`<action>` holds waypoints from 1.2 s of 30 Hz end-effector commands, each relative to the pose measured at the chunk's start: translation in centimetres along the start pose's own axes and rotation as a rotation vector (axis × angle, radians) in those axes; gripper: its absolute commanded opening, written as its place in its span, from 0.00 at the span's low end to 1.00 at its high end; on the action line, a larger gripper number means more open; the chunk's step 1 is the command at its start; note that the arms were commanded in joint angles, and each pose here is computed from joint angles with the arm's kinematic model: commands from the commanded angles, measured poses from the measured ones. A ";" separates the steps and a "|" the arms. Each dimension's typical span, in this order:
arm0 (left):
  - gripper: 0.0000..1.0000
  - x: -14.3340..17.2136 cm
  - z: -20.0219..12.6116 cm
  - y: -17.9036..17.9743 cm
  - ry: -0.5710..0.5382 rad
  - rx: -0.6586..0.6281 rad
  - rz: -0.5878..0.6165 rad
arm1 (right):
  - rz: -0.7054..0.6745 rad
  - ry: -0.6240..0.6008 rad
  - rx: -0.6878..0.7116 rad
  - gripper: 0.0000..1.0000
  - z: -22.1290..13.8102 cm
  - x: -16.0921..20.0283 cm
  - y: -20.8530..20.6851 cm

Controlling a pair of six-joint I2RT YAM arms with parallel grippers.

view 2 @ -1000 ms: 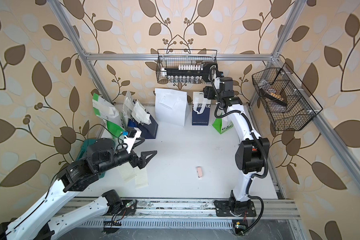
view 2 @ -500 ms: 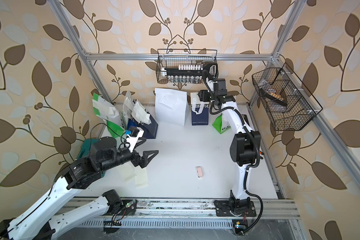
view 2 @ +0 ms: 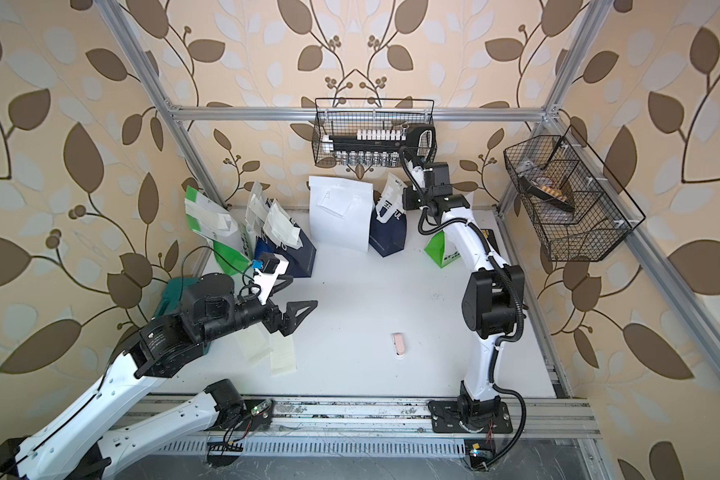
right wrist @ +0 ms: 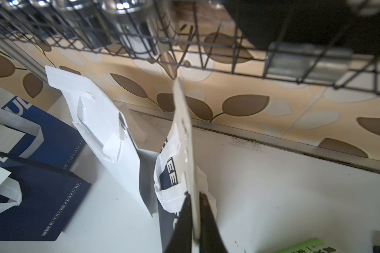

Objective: Staple the receipts to the bags
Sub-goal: Pick up the takeout bag at the center of the board.

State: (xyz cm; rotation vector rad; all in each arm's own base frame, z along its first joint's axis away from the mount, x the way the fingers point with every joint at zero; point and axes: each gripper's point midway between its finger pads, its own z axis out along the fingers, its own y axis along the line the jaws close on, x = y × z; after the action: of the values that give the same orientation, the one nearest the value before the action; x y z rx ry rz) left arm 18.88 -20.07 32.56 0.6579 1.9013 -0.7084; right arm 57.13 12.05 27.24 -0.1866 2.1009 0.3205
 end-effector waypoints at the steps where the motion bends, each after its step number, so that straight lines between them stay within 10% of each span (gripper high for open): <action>1: 0.99 -0.9 -0.1 -0.5 -0.031 0.019 0.022 | -0.040 -0.053 -0.001 0.00 -1.7 -1.5 1.0; 21: 0.99 -3.3 -0.9 -0.4 -0.075 -0.006 -0.016 | -0.268 -0.027 0.154 0.00 -17.9 2.5 7.1; 36: 0.96 -6.0 -1.0 -3.3 -0.096 0.217 0.166 | -0.359 0.220 -0.882 0.00 -26.4 12.4 21.0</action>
State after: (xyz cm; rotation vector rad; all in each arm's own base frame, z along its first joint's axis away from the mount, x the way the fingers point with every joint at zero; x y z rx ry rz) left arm 19.14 -22.32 36.19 0.8225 1.7993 -0.8023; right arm 27.71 21.69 33.55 -0.9260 1.9927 0.7317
